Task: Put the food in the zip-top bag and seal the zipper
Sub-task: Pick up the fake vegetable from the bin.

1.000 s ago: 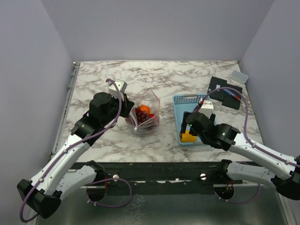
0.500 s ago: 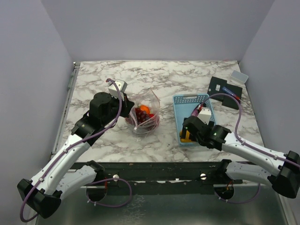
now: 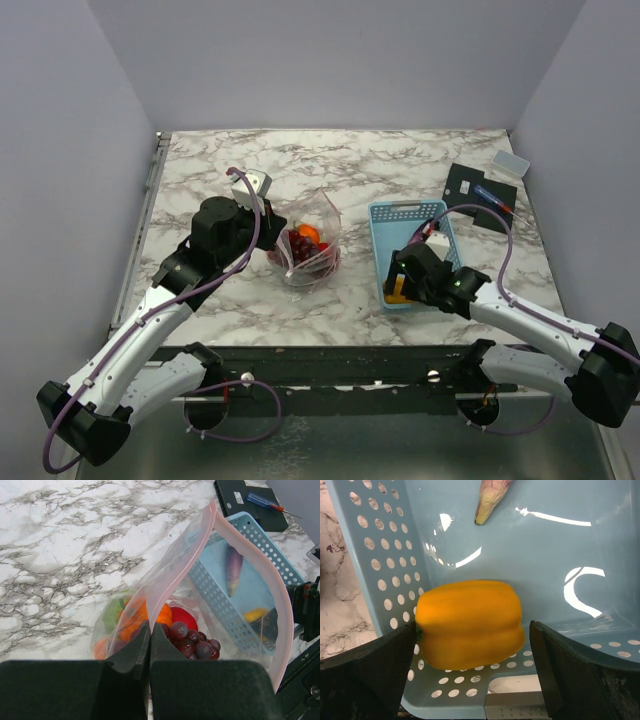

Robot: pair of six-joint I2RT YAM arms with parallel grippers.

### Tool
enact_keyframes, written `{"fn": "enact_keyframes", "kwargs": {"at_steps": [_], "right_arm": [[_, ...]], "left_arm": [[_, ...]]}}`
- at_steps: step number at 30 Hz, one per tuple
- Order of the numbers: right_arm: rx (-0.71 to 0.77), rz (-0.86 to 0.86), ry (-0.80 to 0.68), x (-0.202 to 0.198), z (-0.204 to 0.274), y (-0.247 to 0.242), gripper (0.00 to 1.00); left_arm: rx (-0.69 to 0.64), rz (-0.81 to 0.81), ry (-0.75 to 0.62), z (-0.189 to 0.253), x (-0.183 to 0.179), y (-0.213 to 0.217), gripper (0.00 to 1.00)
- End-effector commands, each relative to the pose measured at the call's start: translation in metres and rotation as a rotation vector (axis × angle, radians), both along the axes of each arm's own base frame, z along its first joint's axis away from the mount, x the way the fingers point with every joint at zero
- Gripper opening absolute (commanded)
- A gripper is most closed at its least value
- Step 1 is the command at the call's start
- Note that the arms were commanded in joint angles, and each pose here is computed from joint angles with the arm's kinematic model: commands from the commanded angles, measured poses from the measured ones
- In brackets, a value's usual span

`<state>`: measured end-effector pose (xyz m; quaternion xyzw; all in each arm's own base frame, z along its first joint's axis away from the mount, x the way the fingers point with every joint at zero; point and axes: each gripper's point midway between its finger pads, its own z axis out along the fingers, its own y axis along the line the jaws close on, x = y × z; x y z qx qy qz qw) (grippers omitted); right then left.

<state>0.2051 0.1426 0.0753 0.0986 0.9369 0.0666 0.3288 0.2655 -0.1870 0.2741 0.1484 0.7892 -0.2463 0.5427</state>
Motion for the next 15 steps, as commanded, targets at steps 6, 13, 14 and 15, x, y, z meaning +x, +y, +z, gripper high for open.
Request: {"fn": "enact_keyframes", "kwargs": {"at_steps": [6,13,14,15], "right_arm": [[0.045,0.037,0.028,0.001,-0.013,0.008,0.91],[0.013,0.027,0.01,0.004,-0.007,0.001,0.6],[0.006,0.023,0.003,0.005,-0.003,-0.001,0.56],[-0.002,0.019,-0.004,0.005,0.001,-0.003,0.53]], "left_arm": [[-0.001,-0.004,0.0,-0.003,0.001,0.0,0.0],[-0.001,-0.003,0.0,-0.003,0.001,0.0,0.0],[-0.002,-0.004,-0.001,-0.002,0.001,0.0,0.0],[-0.001,-0.002,-0.001,-0.002,0.001,0.0,0.0]]}}
